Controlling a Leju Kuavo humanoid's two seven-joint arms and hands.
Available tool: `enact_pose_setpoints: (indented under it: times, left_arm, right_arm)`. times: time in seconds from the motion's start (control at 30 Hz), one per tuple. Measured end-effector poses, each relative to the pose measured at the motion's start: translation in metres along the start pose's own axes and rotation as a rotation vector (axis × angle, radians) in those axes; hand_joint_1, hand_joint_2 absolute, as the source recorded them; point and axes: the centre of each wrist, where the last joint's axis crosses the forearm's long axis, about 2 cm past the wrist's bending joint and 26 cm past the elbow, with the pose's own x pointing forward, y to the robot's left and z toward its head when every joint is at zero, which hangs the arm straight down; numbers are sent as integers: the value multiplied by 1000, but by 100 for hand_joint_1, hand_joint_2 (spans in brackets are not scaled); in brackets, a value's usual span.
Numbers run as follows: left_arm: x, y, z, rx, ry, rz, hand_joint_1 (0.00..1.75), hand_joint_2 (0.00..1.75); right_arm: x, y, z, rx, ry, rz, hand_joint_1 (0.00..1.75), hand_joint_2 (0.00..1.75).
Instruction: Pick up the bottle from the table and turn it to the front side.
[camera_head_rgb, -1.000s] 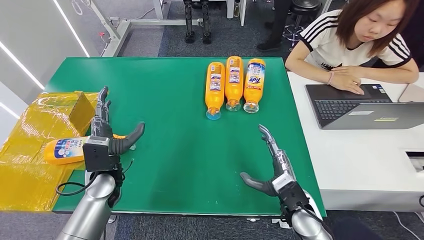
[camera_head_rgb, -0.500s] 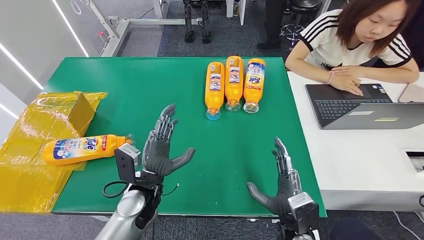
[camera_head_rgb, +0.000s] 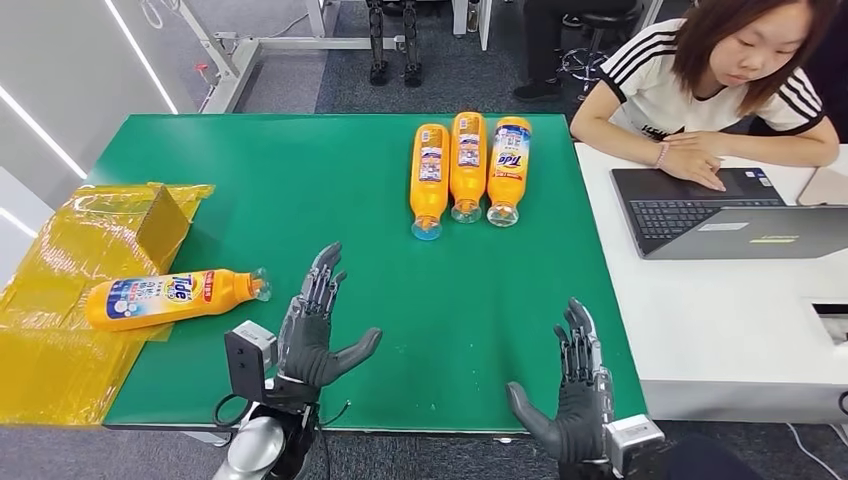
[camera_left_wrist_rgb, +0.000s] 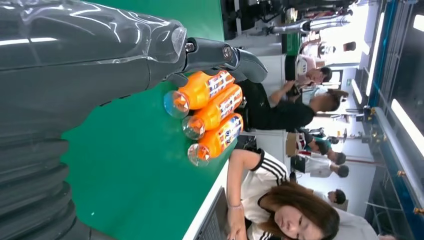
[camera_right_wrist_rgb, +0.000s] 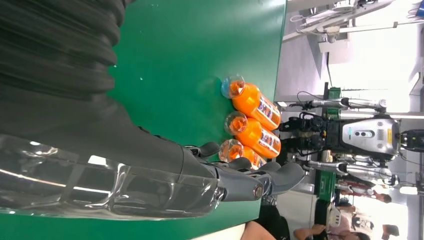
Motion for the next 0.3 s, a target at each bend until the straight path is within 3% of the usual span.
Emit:
enact_pose_setpoints:
  times: [0.3]
  left_arm:
    - [8,9,7,71,-29,-50,0,175]
  right_arm:
    - [0,1,0,12,-2,-7,0,175]
